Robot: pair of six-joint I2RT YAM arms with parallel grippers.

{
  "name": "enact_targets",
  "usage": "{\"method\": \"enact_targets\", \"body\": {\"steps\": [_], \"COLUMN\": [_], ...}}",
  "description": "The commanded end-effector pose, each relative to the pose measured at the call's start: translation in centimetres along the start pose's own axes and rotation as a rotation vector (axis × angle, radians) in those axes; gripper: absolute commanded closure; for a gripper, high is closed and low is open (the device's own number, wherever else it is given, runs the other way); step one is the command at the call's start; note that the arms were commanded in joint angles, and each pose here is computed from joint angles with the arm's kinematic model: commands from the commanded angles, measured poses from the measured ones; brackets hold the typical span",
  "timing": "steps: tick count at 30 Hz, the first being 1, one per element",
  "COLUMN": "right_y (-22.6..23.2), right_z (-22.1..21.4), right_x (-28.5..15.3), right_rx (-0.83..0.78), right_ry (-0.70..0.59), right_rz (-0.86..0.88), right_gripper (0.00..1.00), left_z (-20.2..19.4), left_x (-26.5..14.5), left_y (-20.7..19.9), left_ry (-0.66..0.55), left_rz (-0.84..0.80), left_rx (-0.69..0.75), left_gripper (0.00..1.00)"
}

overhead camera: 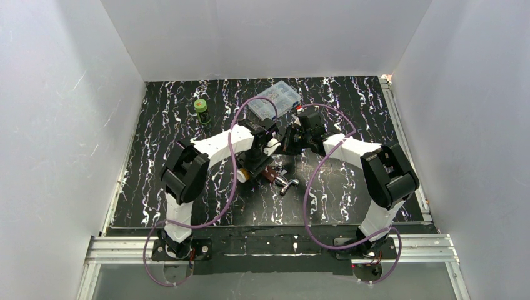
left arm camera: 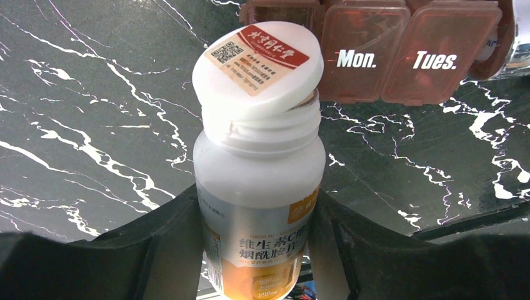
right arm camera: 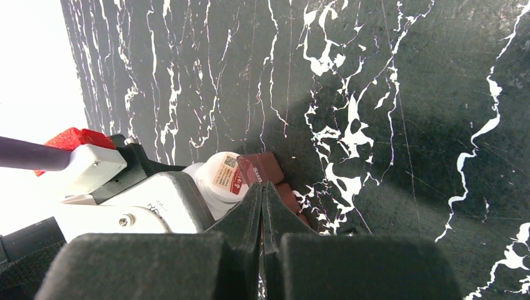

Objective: Sort the pills into containers

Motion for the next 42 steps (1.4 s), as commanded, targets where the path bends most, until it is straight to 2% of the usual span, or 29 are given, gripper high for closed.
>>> {"method": "enact_targets", "body": {"steps": [1, 23, 42], "right_y": [1.4, 1.5, 1.6], "right_z": [0.9, 0.9, 0.8], "right_x": [-0.6, -0.7, -0.8], "right_rx": [-0.022, -0.023, -0.026], "right_ry": [-0.032, -0.034, -0.031], "right_rz": [0.052, 0.054, 0.059], "right_gripper": [0.97, 0.97, 0.97], "left_z": [0.2, 0.1, 0.9], "left_x": [-1.4, -1.2, -1.8], "left_y": [0.2, -0.2, -1.0], "left_ry": [-0.001, 0.071, 0.06], "left_rz": [0.021, 0.025, 0.011], "left_rx": [0.015, 0.056, 0.078], "left_gripper": [1.0, 1.0, 1.0]}}
Point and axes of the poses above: each gripper's point midway between its finger pads, its own x axis out along the fingers, its own y axis along the line the jaws close on, z = x × y, the point moved 5 cm from there along -x, back along the fingers, and after that the axes turned 7 degrees about x, right-handed, at the moved point
